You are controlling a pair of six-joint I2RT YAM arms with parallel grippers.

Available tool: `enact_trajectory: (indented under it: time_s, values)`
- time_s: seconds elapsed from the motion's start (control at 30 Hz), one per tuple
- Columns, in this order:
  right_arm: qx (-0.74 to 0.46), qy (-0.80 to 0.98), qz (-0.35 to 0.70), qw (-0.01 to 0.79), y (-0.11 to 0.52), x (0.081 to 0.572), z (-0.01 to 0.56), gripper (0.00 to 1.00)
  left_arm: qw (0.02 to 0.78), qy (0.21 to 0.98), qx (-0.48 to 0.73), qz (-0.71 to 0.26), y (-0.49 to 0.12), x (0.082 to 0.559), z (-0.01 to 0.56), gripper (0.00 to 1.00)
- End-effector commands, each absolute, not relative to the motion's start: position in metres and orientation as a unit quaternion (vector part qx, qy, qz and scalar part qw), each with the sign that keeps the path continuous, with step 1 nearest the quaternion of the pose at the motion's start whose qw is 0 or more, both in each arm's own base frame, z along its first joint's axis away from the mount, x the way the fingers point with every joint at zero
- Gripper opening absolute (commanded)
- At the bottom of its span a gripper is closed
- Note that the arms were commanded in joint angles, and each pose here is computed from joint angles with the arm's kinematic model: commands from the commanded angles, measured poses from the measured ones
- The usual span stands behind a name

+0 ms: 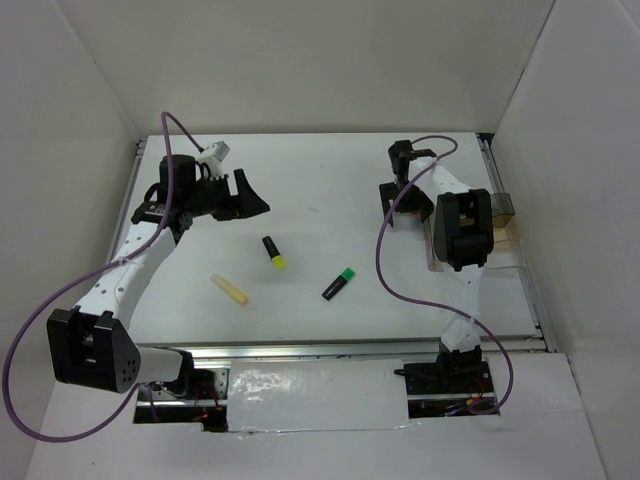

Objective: Sort the stationery into containers
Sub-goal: Pick up the pen from the center of the board.

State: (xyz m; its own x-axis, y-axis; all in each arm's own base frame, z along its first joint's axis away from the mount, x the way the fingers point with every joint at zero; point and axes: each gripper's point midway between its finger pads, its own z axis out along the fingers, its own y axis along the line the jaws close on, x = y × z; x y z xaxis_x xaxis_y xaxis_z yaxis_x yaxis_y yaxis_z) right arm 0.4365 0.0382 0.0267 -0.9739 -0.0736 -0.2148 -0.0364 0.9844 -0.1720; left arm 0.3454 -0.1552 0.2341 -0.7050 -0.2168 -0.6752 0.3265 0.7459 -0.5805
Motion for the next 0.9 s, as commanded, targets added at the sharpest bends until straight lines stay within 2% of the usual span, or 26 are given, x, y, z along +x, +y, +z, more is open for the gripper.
enact_trajectory:
  time_s: [0.0, 0.63, 0.87]
  values:
    - [-0.015, 0.988, -0.083, 0.133, 0.039, 0.451, 0.034, 0.93, 0.397, 0.839, 0.040, -0.370, -0.159, 0.350, 0.246, 0.88]
    - [-0.004, 0.995, -0.030, 0.097, 0.034, 0.446, 0.026, 0.96, 0.384, 0.842, 0.031, -0.379, -0.162, 0.356, 0.242, 0.87]
    - [-0.050, 0.996, 0.005, 0.075, 0.065, 0.431, 0.023, 0.94, 0.382, 0.843, 0.033, -0.378, -0.162, 0.357, 0.241, 0.87]
